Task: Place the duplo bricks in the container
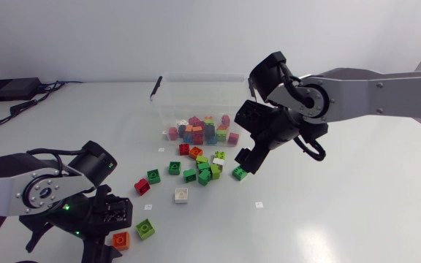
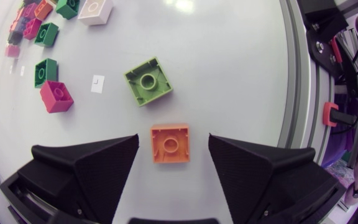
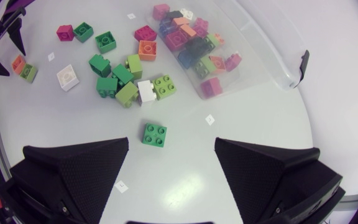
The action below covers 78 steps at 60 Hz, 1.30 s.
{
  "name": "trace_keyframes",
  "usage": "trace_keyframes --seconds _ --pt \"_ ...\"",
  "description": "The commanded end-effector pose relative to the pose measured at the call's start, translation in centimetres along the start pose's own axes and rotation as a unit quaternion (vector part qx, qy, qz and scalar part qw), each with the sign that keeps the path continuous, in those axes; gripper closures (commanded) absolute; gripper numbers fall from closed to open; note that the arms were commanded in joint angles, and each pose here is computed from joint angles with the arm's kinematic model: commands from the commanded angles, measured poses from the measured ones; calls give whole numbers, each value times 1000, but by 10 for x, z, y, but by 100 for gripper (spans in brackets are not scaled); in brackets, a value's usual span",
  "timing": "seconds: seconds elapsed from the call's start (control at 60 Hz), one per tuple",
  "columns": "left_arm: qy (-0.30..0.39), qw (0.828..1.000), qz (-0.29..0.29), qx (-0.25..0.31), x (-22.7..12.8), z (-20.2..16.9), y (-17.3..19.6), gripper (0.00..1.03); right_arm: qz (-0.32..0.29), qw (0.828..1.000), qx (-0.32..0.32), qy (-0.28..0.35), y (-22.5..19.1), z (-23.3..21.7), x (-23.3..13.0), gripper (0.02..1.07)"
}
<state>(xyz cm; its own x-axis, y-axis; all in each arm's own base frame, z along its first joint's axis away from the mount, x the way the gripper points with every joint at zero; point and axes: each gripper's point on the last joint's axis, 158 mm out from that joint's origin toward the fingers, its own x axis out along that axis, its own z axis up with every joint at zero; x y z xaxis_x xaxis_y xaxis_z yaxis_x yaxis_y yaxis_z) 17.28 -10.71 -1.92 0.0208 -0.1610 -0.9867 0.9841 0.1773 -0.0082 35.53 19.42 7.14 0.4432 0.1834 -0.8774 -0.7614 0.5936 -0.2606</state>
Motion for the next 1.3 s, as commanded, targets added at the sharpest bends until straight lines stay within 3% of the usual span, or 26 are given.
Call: trace_keyframes --seconds 0.0,0.1,0.15,0.233,0.583,1.133,1.283 --pt "16 1000 -18 -15 12 -8 -10 38 7 1000 19 14 10 -11 3 7" --pt "19 999 -23 -26 21 -9 -10 50 19 999 32 38 21 -23 13 7" --pt "18 999 -20 -31 24 -8 -8 62 23 998 38 49 25 -28 20 7" --pt "23 999 -27 -36 29 -10 -11 65 29 996 48 64 28 -34 29 7" --pt "20 999 -10 -41 14 -6 -3 69 50 992 64 92 40 -48 63 10" --pt "-107 986 104 -76 -91 46 72 68 51 993 64 89 22 -31 99 13" --pt "-154 976 122 -88 -119 69 90 68 54 992 67 92 15 -27 106 22"
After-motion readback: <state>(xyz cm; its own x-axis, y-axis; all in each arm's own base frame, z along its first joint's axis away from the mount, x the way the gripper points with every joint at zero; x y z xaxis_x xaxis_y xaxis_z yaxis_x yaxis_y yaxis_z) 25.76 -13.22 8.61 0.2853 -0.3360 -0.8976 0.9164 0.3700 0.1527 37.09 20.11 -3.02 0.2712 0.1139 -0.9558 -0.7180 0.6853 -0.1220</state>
